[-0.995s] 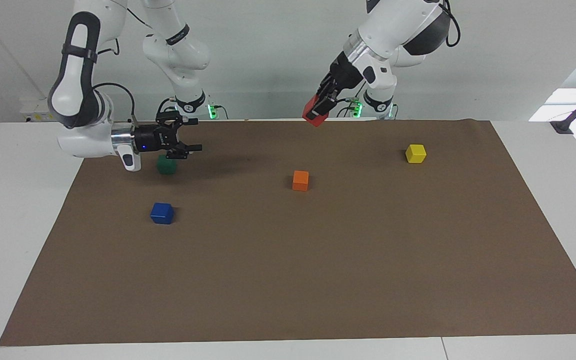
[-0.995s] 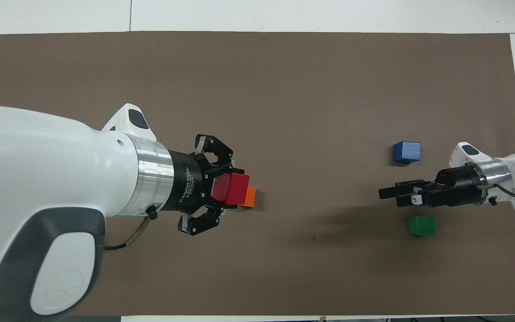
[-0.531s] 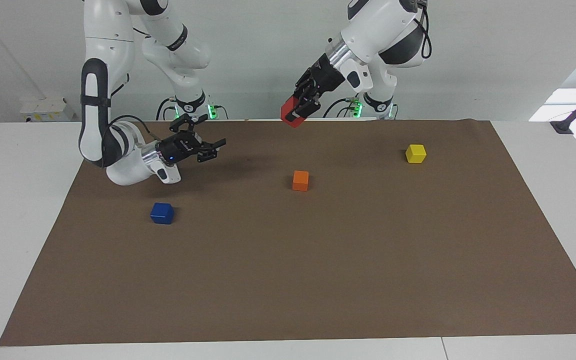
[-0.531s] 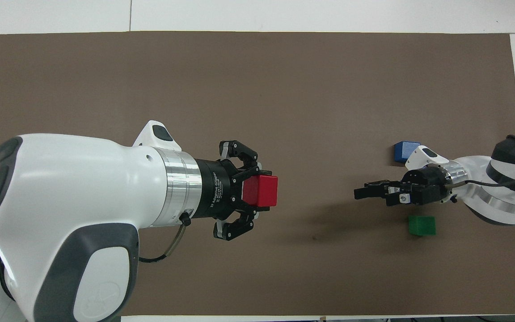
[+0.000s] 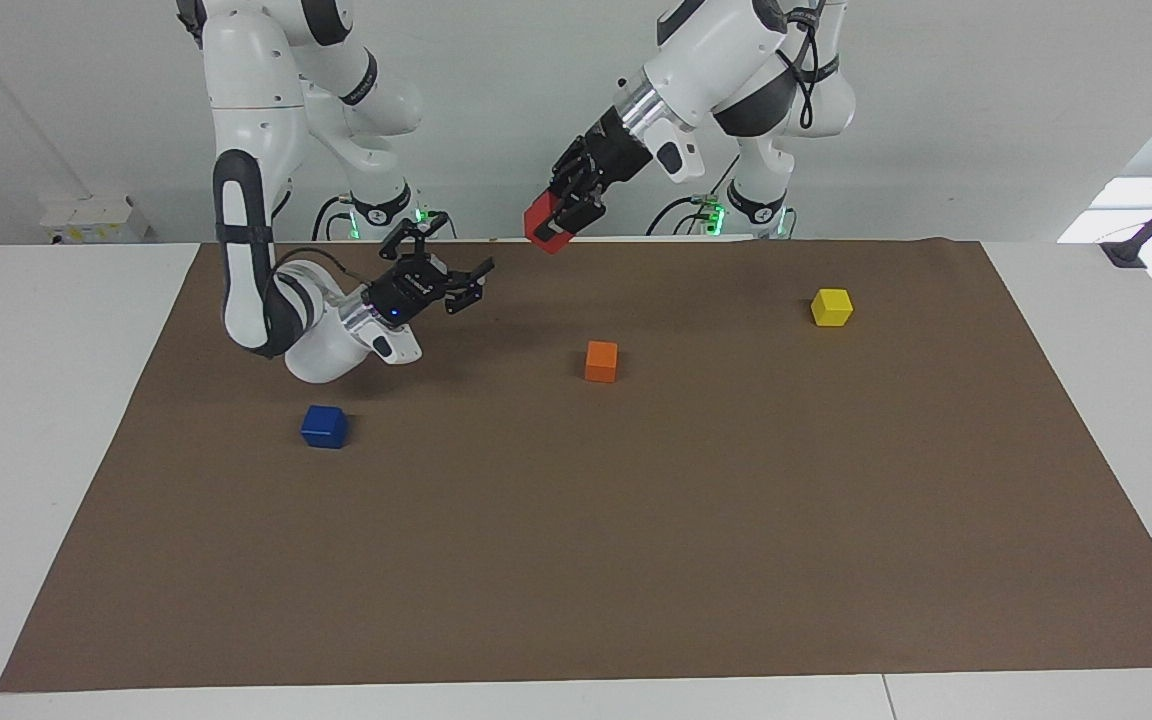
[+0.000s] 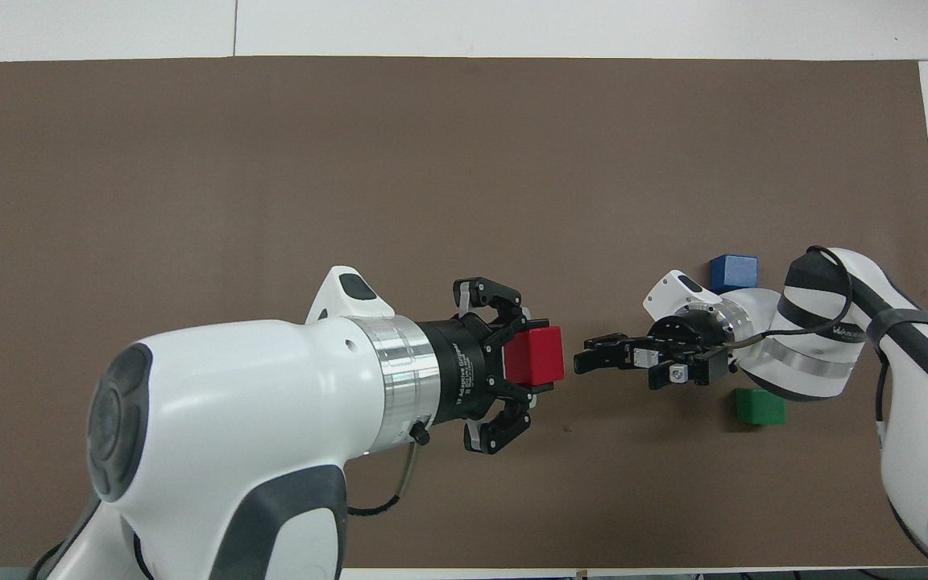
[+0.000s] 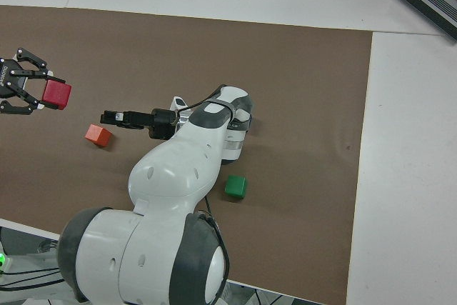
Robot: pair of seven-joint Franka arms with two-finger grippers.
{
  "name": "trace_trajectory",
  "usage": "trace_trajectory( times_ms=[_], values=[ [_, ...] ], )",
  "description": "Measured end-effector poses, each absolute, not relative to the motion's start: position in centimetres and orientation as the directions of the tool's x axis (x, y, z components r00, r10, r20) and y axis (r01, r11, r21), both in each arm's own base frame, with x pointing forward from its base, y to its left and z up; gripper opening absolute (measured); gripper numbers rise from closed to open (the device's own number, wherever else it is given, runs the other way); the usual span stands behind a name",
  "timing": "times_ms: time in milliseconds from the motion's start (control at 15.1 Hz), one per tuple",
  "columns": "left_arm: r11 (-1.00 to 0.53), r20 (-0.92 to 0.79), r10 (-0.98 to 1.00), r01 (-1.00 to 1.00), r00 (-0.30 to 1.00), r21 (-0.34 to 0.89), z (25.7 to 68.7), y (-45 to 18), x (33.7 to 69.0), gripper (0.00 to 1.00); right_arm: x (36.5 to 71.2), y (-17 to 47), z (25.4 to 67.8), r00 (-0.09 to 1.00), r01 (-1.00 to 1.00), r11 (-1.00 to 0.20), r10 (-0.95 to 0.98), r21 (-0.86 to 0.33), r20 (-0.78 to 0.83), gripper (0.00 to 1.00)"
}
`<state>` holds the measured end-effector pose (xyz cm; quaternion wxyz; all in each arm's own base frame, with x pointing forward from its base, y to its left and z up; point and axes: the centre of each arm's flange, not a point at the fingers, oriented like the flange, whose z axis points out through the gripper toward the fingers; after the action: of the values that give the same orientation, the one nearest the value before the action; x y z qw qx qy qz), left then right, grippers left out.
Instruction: Transfer red block to right arm and stack on blue block
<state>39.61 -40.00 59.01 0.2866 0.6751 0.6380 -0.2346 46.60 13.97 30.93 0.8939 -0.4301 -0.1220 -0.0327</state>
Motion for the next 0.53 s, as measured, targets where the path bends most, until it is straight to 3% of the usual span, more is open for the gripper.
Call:
trace_trajectory(
  times_ms=[265, 531],
  values=[
    [-0.013, -0.691, 0.719, 0.995, 0.077, 0.096, 58.2, -42.1, 37.5, 0.55, 46.9, 17.6, 30.8, 0.969, 0.19, 0.664, -0.01, -0.723, 0.245, 1.0],
    [-0.001, -0.682, 0.729, 0.996, 0.06, 0.087, 56.3, -42.0, 37.8, 0.55, 47.0, 19.3, 31.3, 0.969, 0.2, 0.682, -0.032, -0.704, 0.245, 1.0]
  ],
)
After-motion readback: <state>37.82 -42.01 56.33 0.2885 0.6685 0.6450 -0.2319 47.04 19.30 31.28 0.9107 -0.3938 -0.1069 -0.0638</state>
